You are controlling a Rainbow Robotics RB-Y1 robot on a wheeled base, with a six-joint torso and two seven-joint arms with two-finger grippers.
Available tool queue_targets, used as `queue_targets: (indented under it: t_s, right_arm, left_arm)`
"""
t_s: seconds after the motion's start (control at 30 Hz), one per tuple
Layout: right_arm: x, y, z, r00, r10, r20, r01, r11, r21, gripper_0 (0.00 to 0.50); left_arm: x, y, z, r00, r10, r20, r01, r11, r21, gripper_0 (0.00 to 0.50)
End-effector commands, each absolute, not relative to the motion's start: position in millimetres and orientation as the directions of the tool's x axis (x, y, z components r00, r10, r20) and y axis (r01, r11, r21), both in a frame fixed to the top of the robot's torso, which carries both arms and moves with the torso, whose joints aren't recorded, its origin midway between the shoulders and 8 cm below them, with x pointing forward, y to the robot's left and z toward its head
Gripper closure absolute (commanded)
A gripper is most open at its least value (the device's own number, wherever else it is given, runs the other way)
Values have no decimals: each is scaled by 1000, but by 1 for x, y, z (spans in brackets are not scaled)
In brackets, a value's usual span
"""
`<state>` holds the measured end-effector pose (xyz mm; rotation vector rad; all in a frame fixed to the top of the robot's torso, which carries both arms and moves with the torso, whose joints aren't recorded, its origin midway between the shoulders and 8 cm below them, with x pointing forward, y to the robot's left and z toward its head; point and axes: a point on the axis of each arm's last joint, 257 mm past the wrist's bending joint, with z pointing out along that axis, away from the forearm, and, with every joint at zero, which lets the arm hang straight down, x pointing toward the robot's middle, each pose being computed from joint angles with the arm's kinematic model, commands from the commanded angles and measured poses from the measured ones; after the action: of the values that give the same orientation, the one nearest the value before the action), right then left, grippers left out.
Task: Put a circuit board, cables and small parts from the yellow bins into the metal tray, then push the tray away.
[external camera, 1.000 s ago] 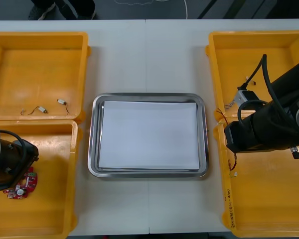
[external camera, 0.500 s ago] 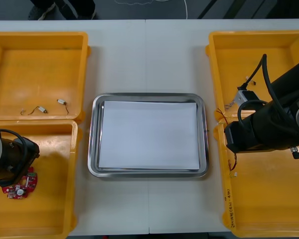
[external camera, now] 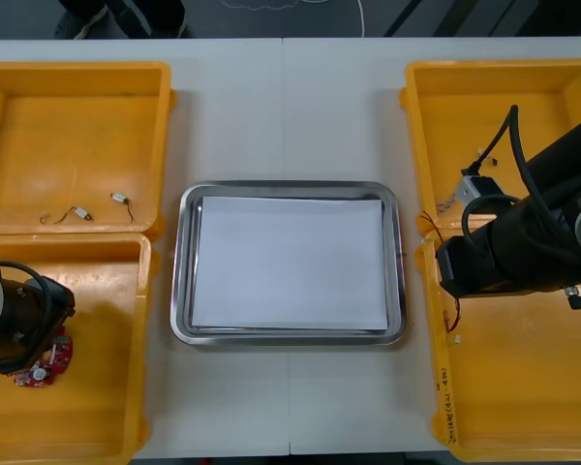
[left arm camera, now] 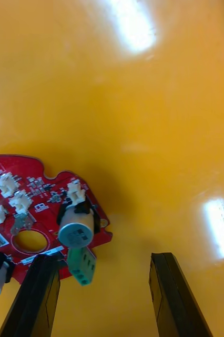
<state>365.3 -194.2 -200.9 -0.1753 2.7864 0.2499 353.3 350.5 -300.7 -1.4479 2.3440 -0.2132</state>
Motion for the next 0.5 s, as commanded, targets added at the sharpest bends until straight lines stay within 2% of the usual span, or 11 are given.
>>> queue_targets:
  t_s: [0.03,0.5]
  right_arm:
    - [364,-187,-198,-936,-85,-340,-147,976,163,500]
    - [365,-187,-198,-937,-80,-340,-142,976,164,500]
  left_arm:
    - [342,339,-309,-455,-858,-238,-799,511,-316,0]
    - [342,333,-314,-470,-847,-249,-791,529,-307,0]
